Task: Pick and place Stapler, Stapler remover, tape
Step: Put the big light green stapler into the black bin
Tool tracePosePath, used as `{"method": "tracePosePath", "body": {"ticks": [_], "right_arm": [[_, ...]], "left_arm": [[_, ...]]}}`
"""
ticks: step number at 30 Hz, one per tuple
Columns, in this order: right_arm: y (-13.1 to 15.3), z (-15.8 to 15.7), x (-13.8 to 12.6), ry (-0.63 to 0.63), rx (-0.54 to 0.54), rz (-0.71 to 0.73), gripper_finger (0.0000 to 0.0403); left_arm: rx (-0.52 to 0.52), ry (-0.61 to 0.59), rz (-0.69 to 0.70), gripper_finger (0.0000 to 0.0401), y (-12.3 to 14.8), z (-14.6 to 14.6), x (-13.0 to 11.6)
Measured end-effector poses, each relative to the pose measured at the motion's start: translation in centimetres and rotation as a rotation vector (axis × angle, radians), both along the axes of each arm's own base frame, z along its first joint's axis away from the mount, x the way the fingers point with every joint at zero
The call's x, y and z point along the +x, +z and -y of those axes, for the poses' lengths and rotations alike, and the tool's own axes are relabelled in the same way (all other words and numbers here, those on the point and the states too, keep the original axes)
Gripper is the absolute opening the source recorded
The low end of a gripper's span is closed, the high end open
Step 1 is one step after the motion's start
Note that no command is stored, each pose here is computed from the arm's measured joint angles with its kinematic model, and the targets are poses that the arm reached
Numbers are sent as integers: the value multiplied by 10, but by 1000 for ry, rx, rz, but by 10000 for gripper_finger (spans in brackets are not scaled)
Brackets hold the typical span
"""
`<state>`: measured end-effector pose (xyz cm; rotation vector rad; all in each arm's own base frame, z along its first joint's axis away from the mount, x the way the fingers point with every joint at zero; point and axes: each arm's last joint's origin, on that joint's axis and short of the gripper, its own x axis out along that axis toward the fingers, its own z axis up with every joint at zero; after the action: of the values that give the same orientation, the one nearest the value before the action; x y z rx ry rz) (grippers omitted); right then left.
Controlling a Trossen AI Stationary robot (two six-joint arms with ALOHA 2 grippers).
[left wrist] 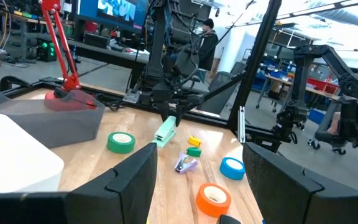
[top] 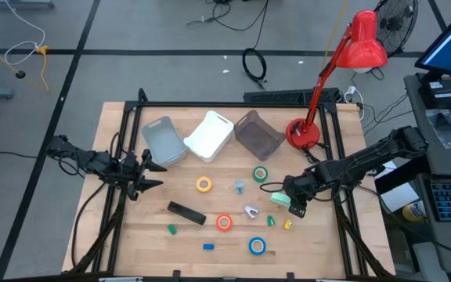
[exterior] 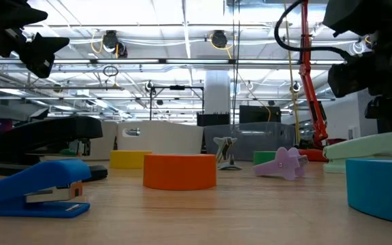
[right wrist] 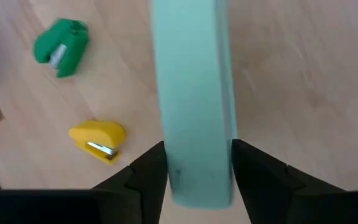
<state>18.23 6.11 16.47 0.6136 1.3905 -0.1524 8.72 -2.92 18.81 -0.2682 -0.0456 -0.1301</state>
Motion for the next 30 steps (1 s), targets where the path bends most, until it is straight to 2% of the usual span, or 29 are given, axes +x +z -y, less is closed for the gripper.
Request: {"method": "tracePosePath", "body": {"ticks": [7,23,30], "right_arm": [[-3,0,-1,-2,-2,-1,121],[-2,0,1,-28,20,14,122],[3,-2,0,-27,101,17,122]], "left_arm": [[1,0,0,241,0,0,0],[0,0,0,241,0,0,0],[0,0,0,241,0,0,0]]}}
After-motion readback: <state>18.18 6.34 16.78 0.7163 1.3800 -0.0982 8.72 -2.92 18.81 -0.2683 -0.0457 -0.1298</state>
